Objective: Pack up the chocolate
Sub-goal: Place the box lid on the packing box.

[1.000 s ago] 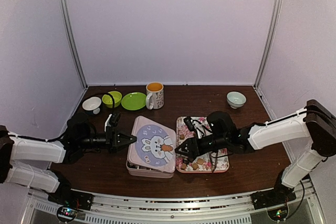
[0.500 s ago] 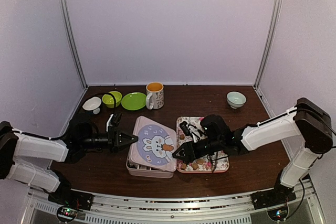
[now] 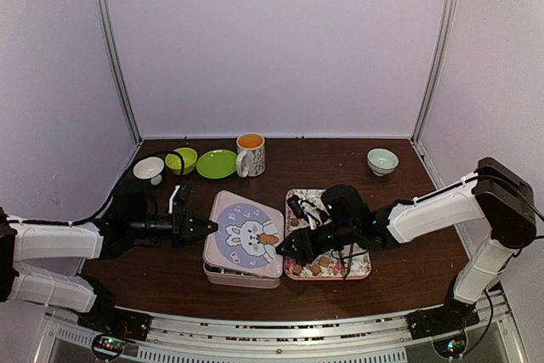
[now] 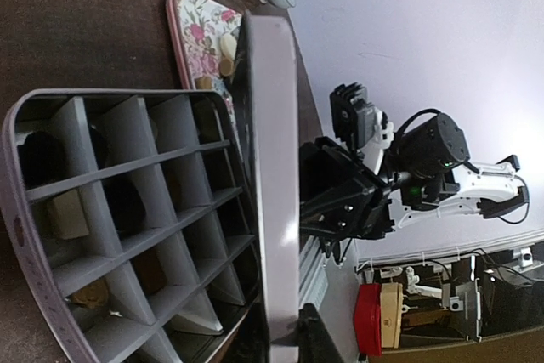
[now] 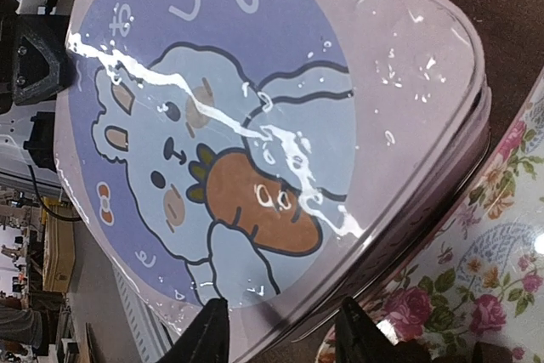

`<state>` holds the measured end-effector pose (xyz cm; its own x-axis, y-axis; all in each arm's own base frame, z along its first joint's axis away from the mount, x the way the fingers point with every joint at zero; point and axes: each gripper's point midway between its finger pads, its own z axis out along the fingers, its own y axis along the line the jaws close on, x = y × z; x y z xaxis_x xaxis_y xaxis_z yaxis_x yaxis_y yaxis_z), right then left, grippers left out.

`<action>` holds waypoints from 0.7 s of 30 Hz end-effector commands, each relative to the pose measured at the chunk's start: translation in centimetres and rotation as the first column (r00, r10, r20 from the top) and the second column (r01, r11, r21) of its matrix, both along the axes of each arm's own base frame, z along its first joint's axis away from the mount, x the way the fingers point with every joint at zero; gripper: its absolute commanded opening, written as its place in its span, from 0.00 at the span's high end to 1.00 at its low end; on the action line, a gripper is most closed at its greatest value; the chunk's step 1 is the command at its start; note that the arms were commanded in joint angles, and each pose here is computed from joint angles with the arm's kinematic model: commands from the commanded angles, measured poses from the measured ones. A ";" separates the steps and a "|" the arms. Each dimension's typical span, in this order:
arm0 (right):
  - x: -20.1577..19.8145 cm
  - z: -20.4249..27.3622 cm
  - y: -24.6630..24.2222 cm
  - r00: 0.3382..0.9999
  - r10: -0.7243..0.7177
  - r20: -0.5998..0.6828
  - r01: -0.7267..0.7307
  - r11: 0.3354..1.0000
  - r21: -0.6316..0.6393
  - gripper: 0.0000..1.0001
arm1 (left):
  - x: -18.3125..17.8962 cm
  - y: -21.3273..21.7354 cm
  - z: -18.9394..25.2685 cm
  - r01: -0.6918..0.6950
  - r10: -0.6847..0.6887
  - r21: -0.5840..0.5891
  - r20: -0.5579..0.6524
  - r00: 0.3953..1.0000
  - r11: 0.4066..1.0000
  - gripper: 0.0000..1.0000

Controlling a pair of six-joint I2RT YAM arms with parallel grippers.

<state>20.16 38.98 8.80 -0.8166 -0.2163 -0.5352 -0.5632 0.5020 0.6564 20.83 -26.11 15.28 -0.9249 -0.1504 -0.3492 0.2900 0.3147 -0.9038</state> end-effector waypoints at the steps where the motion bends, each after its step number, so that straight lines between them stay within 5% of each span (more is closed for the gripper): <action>1: 0.2 0.8 1.2 1.000 0.012 0.007 -0.012 0.999 0.033 0.57 | 1.6 0.8 -0.3 -0.043 0.036 0.105 0.069 0.997 0.993 0.86; 11: 0.1 0.2 1.5 1.000 0.021 -0.009 -0.021 0.999 0.028 0.58 | 2.4 3.2 -4.7 -0.088 0.070 0.389 0.061 0.996 0.917 0.82; 21: -0.1 -0.2 1.8 0.999 0.030 -0.015 -0.029 0.999 0.020 0.58 | 2.6 4.2 -7.9 -0.087 0.081 0.483 0.033 0.996 0.871 0.76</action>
